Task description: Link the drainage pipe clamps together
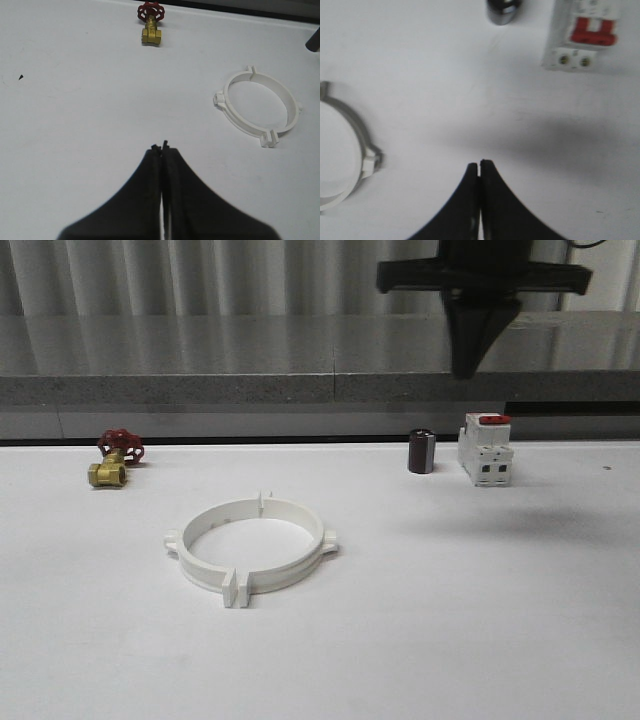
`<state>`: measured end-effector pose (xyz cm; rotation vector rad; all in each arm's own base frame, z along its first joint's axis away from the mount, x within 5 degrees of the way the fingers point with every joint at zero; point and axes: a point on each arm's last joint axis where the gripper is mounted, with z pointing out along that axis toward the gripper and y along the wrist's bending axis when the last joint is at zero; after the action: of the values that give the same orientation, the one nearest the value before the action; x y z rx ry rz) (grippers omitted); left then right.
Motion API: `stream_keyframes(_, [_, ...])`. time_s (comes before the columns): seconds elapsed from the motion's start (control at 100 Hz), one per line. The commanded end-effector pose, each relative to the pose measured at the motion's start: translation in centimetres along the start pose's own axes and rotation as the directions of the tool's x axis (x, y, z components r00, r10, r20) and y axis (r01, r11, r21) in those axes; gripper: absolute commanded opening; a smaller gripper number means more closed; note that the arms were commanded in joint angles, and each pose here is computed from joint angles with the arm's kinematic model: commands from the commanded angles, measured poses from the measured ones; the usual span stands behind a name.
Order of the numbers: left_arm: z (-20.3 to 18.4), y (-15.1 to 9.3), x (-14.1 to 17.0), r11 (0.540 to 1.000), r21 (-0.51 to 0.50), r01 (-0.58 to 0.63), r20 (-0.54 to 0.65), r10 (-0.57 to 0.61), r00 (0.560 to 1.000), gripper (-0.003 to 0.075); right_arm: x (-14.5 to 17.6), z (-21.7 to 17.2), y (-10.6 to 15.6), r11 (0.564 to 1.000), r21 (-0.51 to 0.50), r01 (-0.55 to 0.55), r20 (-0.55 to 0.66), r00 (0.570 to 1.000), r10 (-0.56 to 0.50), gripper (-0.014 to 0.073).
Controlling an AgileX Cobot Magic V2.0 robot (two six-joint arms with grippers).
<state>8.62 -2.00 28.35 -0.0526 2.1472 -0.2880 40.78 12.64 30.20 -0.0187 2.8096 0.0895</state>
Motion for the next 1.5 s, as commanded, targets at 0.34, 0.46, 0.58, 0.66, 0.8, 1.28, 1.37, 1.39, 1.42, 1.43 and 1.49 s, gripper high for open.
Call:
stream_keyframes(0.34, [-0.5,-0.4,-1.3,1.000,0.023,-0.002,0.087,0.000,0.996,-0.0020,1.5,-8.0,-11.6,0.973,0.034,-0.230,0.063,0.972,0.228,-0.0063])
stream_keyframes(0.46, [-0.5,-0.4,-1.3,1.000,0.023,-0.002,0.087,0.000,0.996,-0.0020,3.0,-8.5,-12.6,0.966,0.043,-0.254,0.069,0.966,0.251,-0.0063])
stream_keyframes(0.58, [-0.5,-0.4,-1.3,1.000,0.023,-0.002,0.087,0.000,0.996,-0.0020,4.9,-9.1,-13.1,0.963,0.046,-0.267,0.083,0.961,0.263,-0.0063])
stream_keyframes(0.66, [-0.5,-0.4,-1.3,1.000,0.023,-0.002,0.087,0.000,0.996,-0.0020,6.3,-9.5,-13.0,0.963,0.042,-0.267,0.100,0.960,0.262,-0.0063])
stream_keyframes(0.8, [-0.5,-0.4,-1.3,1.000,0.023,-0.002,0.087,0.000,0.996,-0.0020,9.0,-9.9,-12.9,0.963,0.031,-0.267,0.134,0.956,0.261,-0.0063])
stream_keyframes(1.28, [-0.5,-0.4,-1.3,1.000,0.023,-0.002,0.087,0.000,0.996,-0.0020,19.6,-12.4,-12.3,0.967,-0.024,-0.253,0.366,0.898,0.244,-0.0063])
stream_keyframes(1.37, [-0.5,-0.4,-1.3,1.000,0.023,-0.002,0.087,0.000,0.996,-0.0020,21.6,-12.7,-12.2,0.968,-0.040,-0.246,0.432,0.870,0.239,-0.0063])
stream_keyframes(1.39, [-0.5,-0.4,-1.3,1.000,0.023,-0.002,0.087,0.000,0.996,-0.0020,22.1,-12.8,-12.2,0.969,-0.044,-0.244,0.448,0.862,0.237,-0.0063])
stream_keyframes(1.42, [-0.5,-0.4,-1.3,1.000,0.023,-0.002,0.087,0.000,0.996,-0.0020,22.7,-12.8,-12.2,0.969,-0.049,-0.242,0.469,0.851,0.236,-0.0063])
stream_keyframes(1.43, [-0.5,-0.4,-1.3,1.000,0.023,-0.002,0.087,0.000,0.996,-0.0020,23.0,-12.8,-12.2,0.969,-0.050,-0.241,0.474,0.848,0.235,-0.0063])
stream_keyframes(1.49, [-0.5,-0.4,-1.3,1.000,0.023,-0.002,0.087,0.000,0.996,-0.0020,24.3,-13.0,-12.1,0.970,-0.061,-0.233,0.524,0.820,0.230,-0.0063])
